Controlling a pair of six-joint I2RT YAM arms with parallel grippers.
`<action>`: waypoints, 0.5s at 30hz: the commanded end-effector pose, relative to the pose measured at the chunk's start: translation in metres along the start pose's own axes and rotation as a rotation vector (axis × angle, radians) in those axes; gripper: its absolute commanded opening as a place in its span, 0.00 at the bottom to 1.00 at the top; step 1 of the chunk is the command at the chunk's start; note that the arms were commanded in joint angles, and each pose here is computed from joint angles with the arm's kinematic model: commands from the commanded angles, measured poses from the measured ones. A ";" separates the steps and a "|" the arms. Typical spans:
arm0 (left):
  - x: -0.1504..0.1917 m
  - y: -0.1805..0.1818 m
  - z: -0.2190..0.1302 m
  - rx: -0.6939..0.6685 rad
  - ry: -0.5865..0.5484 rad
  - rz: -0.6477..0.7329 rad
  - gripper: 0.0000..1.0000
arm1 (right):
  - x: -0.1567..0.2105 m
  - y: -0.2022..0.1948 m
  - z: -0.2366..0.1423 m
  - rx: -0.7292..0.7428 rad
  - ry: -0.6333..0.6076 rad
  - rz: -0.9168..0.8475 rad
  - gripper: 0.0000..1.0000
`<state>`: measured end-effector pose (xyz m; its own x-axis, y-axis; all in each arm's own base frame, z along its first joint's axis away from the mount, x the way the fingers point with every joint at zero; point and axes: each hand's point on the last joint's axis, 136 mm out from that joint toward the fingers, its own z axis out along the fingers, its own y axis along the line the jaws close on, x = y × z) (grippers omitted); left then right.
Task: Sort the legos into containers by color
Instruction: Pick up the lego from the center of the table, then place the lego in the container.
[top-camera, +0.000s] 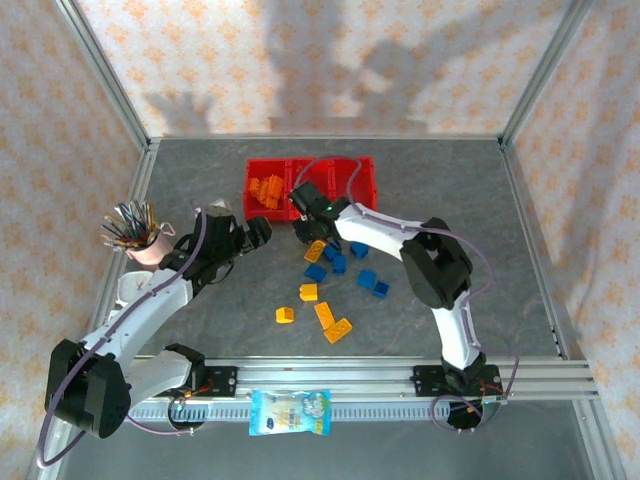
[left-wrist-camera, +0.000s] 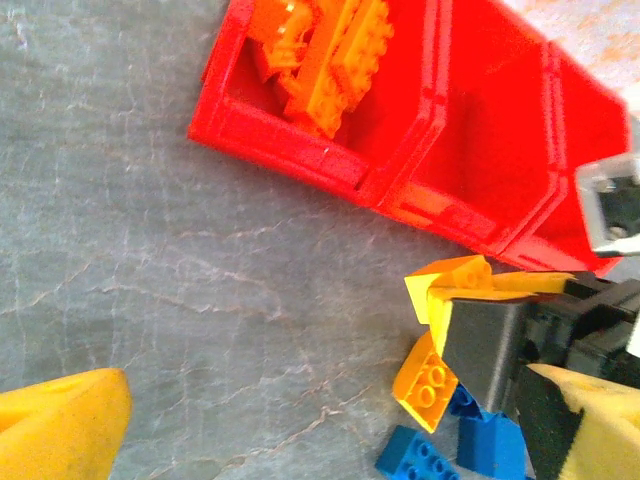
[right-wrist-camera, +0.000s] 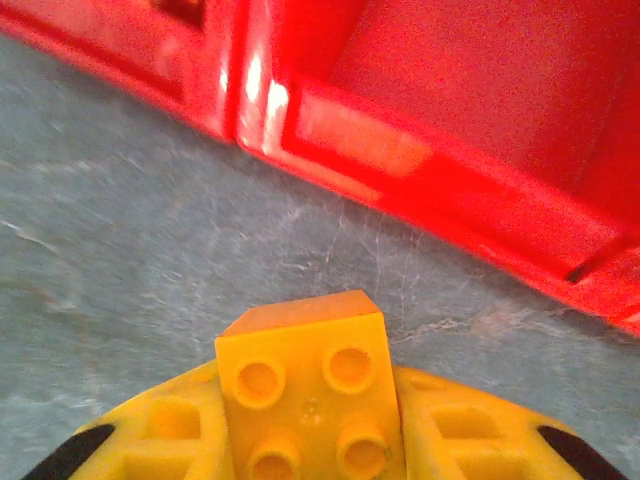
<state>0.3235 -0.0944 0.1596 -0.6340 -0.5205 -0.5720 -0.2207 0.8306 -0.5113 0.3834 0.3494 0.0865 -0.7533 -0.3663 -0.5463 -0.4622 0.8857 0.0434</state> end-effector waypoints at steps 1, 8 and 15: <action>-0.024 -0.013 -0.010 0.010 -0.059 0.005 0.99 | -0.038 -0.010 -0.038 0.013 -0.120 0.072 0.30; -0.049 -0.032 -0.006 0.008 -0.072 0.033 0.99 | -0.077 -0.033 -0.013 0.077 -0.187 0.148 0.30; -0.062 -0.039 -0.004 0.004 -0.089 0.026 0.99 | -0.119 -0.048 0.003 0.180 -0.262 0.163 0.45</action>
<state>0.3648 -0.1019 0.2102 -0.5845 -0.5161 -0.6261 -0.1842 0.8359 -0.5171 0.4833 0.3575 0.1361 -0.6827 -0.1655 -0.7117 -0.2884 0.9560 0.0543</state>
